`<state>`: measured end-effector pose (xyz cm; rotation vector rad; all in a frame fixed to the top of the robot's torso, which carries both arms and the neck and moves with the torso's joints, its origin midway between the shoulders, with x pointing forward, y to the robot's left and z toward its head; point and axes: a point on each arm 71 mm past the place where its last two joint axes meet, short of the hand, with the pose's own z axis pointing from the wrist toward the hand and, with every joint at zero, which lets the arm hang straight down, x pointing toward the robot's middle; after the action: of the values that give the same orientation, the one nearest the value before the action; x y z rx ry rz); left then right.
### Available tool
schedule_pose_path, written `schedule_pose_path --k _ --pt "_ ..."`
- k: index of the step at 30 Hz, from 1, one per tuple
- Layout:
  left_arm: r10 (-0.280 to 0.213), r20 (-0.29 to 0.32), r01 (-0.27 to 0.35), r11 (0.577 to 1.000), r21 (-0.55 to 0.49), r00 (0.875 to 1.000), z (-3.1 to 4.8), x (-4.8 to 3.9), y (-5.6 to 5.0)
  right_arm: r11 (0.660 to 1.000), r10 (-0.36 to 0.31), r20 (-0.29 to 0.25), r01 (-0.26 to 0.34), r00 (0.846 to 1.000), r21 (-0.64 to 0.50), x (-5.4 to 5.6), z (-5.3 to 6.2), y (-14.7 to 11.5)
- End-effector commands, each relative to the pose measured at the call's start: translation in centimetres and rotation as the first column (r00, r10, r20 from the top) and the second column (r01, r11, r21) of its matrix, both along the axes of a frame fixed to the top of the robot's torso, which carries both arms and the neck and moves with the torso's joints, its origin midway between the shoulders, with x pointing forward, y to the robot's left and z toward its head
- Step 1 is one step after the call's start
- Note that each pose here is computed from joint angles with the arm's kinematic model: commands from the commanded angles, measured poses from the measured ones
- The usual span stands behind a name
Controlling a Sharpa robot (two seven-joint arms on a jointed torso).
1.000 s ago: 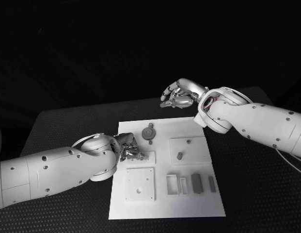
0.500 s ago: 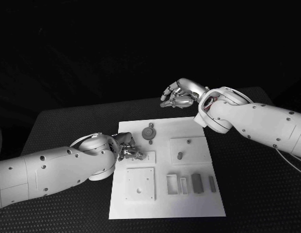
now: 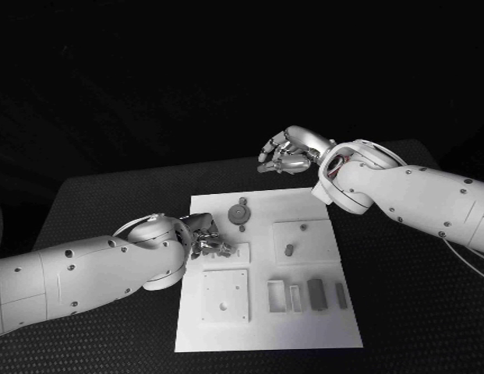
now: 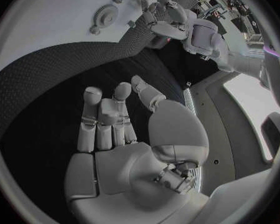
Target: Assemble the parts on the task board
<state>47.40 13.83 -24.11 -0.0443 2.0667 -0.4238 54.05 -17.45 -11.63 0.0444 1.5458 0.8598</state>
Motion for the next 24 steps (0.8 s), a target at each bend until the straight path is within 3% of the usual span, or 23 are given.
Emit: schedule_pose_path --k 1,24 --pt "0.003 -0.014 -0.004 1.000 -0.021 1.000 -0.03 -0.07 -0.17 1.000 0.013 -0.007 -0.013 1.000 -0.002 -0.06 -0.05 0.10" --pt "0.003 -0.031 -0.004 0.999 -0.044 1.000 -0.05 -0.16 -0.18 1.000 0.012 -0.013 -0.012 1.000 -0.004 -0.03 -0.21 0.02"
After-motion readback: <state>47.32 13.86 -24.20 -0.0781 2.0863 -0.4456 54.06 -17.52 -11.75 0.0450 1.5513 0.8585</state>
